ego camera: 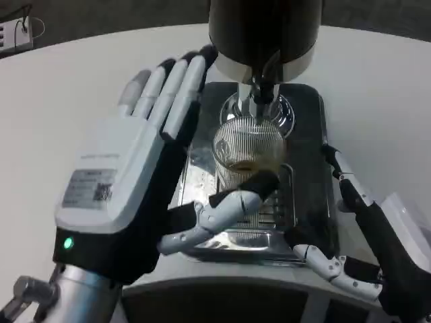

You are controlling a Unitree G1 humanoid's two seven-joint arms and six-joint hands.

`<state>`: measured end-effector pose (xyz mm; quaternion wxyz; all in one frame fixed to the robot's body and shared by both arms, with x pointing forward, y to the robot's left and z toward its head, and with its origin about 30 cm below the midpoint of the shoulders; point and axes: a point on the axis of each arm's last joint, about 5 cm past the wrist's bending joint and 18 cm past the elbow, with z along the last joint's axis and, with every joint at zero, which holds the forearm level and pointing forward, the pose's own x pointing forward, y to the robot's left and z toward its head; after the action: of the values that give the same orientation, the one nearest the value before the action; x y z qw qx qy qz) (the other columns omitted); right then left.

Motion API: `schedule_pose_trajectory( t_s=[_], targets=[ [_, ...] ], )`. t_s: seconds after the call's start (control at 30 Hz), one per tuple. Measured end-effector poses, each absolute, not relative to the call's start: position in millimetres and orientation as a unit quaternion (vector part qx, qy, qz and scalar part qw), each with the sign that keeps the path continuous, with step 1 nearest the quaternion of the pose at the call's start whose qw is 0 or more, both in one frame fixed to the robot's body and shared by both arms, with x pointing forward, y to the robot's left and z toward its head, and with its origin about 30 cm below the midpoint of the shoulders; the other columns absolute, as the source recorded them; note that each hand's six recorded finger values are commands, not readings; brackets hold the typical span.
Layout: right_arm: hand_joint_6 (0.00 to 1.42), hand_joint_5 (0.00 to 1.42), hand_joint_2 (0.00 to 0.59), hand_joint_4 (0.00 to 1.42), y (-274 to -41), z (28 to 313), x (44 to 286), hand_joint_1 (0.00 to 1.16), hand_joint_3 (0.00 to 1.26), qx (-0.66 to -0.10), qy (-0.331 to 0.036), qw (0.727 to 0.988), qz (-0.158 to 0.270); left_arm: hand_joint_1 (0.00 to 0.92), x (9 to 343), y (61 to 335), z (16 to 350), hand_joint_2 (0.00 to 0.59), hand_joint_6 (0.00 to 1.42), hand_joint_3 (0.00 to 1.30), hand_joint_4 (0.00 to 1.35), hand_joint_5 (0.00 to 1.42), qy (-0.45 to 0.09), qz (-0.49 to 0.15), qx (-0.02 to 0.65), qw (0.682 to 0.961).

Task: Grasp the cup under the faucet to collect the drink, then remove the cup.

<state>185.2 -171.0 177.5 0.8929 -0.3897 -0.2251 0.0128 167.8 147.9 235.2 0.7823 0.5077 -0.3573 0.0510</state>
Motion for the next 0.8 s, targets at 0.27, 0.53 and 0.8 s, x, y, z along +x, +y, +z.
schedule_pose_trajectory(
  t_s=[0.27, 0.53, 0.8],
  targets=[
    [0.27, 0.07, 0.280, 0.02, -170.5, 177.5, 190.6, 0.47, 0.00, -0.397, -0.233, 0.888, 0.018, 0.000, 146.3, 153.4, 213.0, 0.161, 0.00, 0.00, 0.00, 0.00, -0.291, 0.039, 0.513, 0.806],
    [0.27, 0.08, 0.276, 0.03, -168.8, 177.3, 198.0, 0.48, 0.00, -0.392, -0.234, 0.890, 0.022, 0.000, 128.7, 152.2, 190.2, 0.164, 0.00, 0.00, 0.00, 0.00, -0.259, 0.034, 0.510, 0.820],
    [0.27, 0.08, 0.277, 0.03, -168.2, 175.7, 206.0, 0.49, 0.00, -0.375, -0.234, 0.897, 0.020, 0.000, 124.2, 152.3, 174.5, 0.166, 0.00, 0.00, 0.00, 0.00, -0.237, 0.024, 0.511, 0.826]
  ],
)
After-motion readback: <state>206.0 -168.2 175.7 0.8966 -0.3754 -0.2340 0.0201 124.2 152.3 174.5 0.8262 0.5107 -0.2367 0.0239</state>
